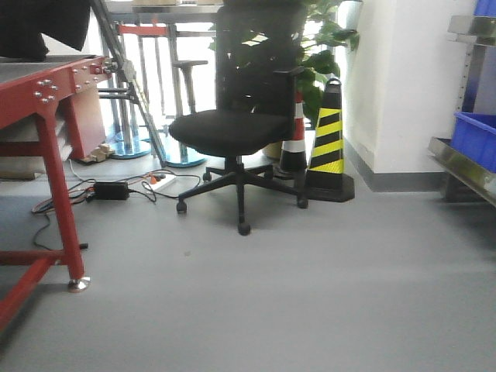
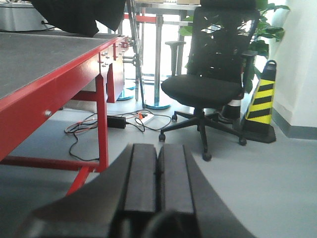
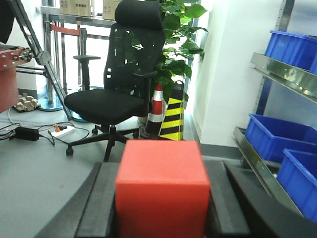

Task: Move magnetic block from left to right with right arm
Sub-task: 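Turn the base past the black chair toward the other table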

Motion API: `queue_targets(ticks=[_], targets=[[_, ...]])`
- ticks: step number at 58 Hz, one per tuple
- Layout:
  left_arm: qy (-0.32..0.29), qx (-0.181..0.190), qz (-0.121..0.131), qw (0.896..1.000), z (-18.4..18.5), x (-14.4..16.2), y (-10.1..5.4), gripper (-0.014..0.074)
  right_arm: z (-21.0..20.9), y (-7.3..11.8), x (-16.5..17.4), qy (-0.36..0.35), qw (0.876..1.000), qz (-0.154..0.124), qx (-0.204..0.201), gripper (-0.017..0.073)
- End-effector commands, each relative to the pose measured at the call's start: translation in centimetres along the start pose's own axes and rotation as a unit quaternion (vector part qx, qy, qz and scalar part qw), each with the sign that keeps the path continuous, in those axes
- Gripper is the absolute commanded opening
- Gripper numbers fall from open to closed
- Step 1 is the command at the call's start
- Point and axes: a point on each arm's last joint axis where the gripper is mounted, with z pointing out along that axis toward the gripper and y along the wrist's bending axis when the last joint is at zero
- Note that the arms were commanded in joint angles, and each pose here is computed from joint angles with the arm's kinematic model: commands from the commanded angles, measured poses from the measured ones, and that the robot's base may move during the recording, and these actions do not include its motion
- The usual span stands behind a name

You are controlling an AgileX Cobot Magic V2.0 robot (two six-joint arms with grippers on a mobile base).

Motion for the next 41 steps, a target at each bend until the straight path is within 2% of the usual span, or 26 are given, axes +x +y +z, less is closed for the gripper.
queue_targets(ticks=[1,41], targets=[[-0.04,0.002,-0.003,0.999,-0.08,-0.53,-0.02,-0.0117,-0.02,0.04,-1.76,-0.056,0.998,-0.009,-0.003,0.0276],[-0.039,0.002,-0.003,0.999,-0.06,-0.51,-0.02,-0.0117,0.0,0.04,-1.75,-0.056,0.998,-0.009,-0.003,0.0276]])
